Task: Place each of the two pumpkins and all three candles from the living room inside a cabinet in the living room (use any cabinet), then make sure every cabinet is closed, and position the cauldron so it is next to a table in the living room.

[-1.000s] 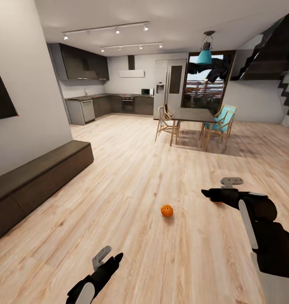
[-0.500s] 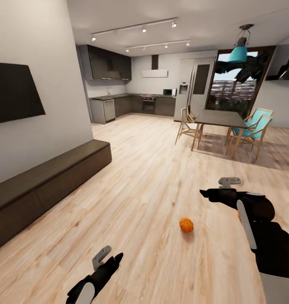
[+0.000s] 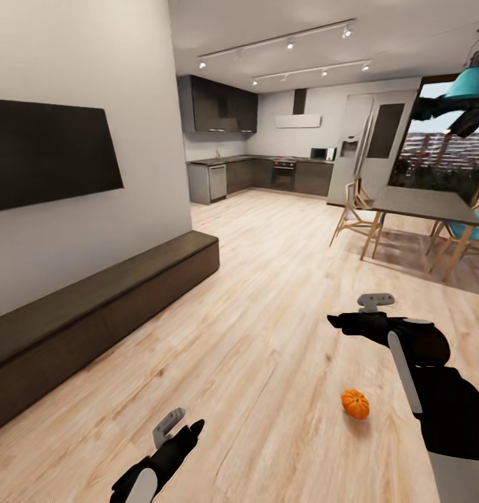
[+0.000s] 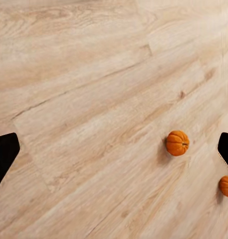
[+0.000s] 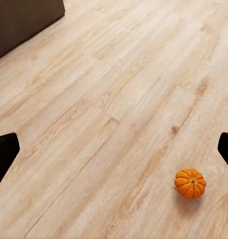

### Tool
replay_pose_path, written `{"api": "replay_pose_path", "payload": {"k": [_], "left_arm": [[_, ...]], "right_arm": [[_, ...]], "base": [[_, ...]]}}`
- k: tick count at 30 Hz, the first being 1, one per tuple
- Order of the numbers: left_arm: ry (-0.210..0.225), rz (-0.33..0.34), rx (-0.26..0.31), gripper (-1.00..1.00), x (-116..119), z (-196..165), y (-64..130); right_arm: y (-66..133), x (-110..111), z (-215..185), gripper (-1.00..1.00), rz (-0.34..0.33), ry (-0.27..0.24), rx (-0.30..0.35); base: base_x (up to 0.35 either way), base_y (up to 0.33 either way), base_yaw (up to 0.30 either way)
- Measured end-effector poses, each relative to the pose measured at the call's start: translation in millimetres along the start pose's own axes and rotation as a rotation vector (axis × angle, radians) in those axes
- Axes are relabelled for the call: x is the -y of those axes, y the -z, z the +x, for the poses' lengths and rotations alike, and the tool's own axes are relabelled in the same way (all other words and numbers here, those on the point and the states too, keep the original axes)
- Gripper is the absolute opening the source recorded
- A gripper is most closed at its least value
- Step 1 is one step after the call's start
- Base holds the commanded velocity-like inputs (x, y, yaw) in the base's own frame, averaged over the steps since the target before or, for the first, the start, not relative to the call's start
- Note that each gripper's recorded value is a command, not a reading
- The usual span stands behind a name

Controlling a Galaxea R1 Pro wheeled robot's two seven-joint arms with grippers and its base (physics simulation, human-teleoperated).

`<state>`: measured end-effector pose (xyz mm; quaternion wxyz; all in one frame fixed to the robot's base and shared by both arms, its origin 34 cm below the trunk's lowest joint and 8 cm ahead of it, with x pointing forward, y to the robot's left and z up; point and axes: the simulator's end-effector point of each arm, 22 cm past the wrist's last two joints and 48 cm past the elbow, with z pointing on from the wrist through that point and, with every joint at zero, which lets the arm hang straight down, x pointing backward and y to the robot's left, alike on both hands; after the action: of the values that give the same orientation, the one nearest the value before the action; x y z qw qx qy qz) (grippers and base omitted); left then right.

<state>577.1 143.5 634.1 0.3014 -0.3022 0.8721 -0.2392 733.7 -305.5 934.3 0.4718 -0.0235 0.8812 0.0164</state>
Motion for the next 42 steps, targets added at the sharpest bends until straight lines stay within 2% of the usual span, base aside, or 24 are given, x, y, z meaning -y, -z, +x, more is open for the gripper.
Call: {"api": "replay_pose_path", "payload": {"k": [12,14,15,16,18,23,26,36,38,42], "left_arm": [[0.004,-0.001,-0.001,1.0,-1.1,0.4,-0.1],[0.028,-0.006,0.001,1.0,-5.7,-0.7,0.0],[0.061,-0.011,0.002,1.0,-11.0,-1.9,0.2],[0.114,-0.019,0.005,1.0,-19.6,-3.6,0.7],[0.163,-0.027,0.007,1.0,-28.0,-4.1,1.5],[0.235,-0.044,0.008,1.0,-44.7,-2.0,4.5],[0.252,-0.05,0.011,1.0,-50.4,-2.4,5.7],[0.27,-0.061,0.017,1.0,-60.7,-4.9,8.4],[0.304,-0.077,0.046,1.0,-75.8,-15.6,13.5],[0.33,-0.084,0.067,1.0,-85.0,-23.5,16.7]], "right_arm": [[0.0,-1.1,0.1,1.0,-0.002,0.001,0.0],[0.0,-1.3,0.1,1.0,-0.002,0.001,0.0],[0.0,-1.4,0.1,1.0,-0.002,0.001,0.0],[0.0,-1.6,0.1,1.0,-0.003,0.001,0.0],[-0.1,-2.3,0.1,1.0,-0.004,0.002,-0.001],[-0.7,-6.5,0.7,1.0,-0.01,0.013,-0.003],[-1.0,-8.5,1.1,1.0,-0.012,0.019,-0.004],[-1.3,-11.5,2.0,1.0,-0.022,0.022,-0.007],[-2.5,-20.5,3.5,1.0,-0.037,0.04,-0.011],[-3.3,-27.9,5.0,1.0,-0.049,0.057,-0.016]], "base": [[0.305,0.03,0.294],[0.329,-0.064,0.294],[0.327,-0.104,0.294],[0.326,-0.116,0.294],[0.324,-0.13,0.294],[0.322,-0.153,0.294],[0.3,-0.195,0.294],[0.261,-0.243,0.294],[0.225,-0.273,0.294],[0.217,-0.279,0.294]]}}
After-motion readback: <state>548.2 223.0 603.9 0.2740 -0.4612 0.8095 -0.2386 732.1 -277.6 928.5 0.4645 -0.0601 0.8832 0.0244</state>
